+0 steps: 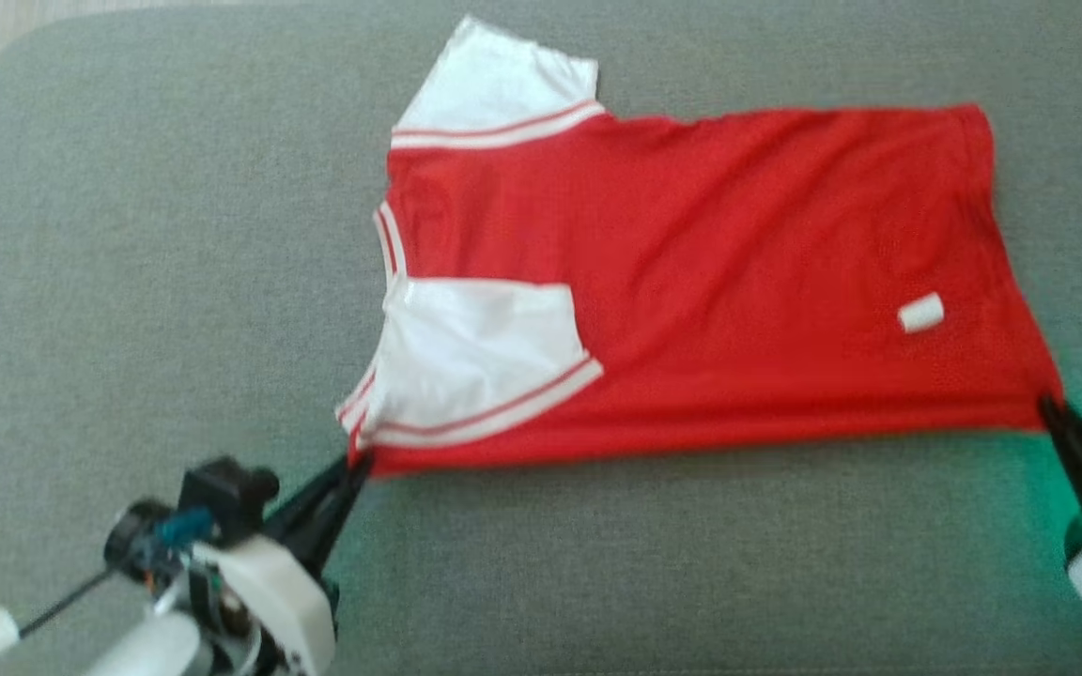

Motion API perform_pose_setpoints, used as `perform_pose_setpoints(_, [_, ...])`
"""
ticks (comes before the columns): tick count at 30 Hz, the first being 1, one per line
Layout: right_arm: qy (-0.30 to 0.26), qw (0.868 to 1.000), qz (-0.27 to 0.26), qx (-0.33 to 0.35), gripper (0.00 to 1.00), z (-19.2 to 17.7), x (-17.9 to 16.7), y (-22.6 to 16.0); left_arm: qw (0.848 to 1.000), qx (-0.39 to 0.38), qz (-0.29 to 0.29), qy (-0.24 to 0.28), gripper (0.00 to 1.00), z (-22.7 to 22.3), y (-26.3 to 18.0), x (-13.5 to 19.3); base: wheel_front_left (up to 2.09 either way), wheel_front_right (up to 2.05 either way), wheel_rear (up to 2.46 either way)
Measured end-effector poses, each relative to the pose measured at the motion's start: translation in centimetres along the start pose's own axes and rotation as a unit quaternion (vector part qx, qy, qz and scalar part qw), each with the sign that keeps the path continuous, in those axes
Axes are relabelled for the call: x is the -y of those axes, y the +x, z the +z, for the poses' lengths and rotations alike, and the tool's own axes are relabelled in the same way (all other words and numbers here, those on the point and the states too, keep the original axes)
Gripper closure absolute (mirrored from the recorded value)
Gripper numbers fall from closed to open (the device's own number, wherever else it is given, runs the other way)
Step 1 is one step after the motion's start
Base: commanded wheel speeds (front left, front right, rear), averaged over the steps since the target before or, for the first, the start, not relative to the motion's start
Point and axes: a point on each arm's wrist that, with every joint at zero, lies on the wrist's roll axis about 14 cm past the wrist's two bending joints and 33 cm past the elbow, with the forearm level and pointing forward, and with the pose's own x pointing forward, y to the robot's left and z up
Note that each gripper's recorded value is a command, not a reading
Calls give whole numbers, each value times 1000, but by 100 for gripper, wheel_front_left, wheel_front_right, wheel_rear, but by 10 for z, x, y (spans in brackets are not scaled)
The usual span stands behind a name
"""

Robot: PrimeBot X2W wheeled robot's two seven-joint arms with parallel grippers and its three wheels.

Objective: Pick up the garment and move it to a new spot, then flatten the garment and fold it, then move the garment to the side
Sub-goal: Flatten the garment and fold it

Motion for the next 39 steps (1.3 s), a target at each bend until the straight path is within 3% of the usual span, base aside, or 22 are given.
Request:
perform_pose_setpoints(9, [20, 1000, -5, -19, 100, -27, 0, -34, 998, -55, -16, -29, 100, -36, -29, 28, 0, 0, 0])
perform_pose_setpoints(10, [23, 1000, -7, -17, 58, -27, 0, -34, 998, -56, -15, -31, 100, -35, -29, 29, 0, 0, 0])
perform_pose_setpoints(11, [28, 999, -11, -13, 0, -26, 2, -34, 998, -55, -14, -31, 87, -34, -29, 29, 0, 0, 0])
perform_pose_setpoints(13, [32, 999, -15, -2, 0, -21, 2, -33, 998, -52, -17, -28, 0, -30, -29, 29, 0, 0, 0])
perform_pose_setpoints(17, [28, 999, -22, 24, 0, -4, 8, -29, 1000, -25, -14, -4, 0, 0, -16, 15, 0, 0, 0])
perform_pose_setpoints(22, [19, 998, -34, 49, 0, 15, 18, -20, 995, 54, -34, 71, 0, 90, 21, -3, 0, 0, 0])
perform_pose_setpoints(26, [16, 997, -30, 68, 0, 28, 14, -4, 989, 75, -45, 116, 0, 151, 59, -16, 0, 0, 0])
perform_pose_setpoints(33, [13, 997, -35, 70, 0, 32, 14, 2, 992, 19, -53, 117, 0, 181, 120, -31, 0, 0, 0])
perform_pose_setpoints(39, [21, 996, -54, 64, 0, 25, 21, -4, 993, -51, -53, 97, 0, 179, 165, -41, 0, 0, 0])
